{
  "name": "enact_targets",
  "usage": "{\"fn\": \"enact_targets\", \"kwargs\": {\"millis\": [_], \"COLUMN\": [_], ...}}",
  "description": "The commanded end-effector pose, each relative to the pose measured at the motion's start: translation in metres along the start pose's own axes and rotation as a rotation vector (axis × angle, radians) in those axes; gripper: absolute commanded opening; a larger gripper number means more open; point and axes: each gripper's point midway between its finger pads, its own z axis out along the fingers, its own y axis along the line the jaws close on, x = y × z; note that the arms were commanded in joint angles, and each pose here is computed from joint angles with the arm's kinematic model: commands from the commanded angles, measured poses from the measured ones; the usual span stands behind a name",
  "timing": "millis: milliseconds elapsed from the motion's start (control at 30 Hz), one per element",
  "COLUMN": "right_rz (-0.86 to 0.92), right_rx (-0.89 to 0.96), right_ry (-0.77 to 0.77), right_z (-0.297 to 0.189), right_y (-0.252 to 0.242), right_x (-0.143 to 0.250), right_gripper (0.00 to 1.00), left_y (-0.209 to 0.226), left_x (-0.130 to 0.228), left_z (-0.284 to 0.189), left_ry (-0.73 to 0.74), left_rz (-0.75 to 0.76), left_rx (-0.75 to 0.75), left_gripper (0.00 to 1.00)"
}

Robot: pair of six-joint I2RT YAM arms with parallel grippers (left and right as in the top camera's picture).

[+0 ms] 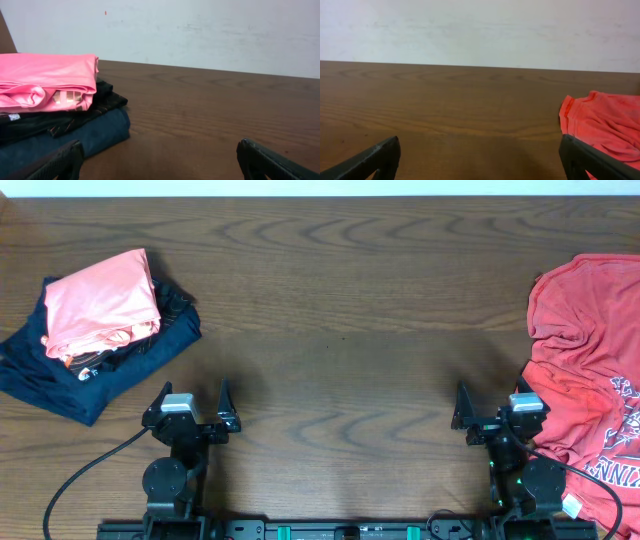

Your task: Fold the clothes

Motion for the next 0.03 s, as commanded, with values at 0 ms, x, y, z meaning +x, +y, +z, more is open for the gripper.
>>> {"fn": "enact_targets", "kwargs": {"millis": [0], "right_rz": [-0.012], "right_rx": [-0.019], "right_ry": [-0.001], "right_z": [-0.0002], "right_y": [0.0041], "right_x": [0.0004], "right_gripper": [0.99], "left_y": [0.0066], "left_x": [0.0164], "left_z": [0.0006], "left_ry": [0.051], "left_rz": [0.021], "left_rx": [-0.035], "left_gripper": [0.98]}}
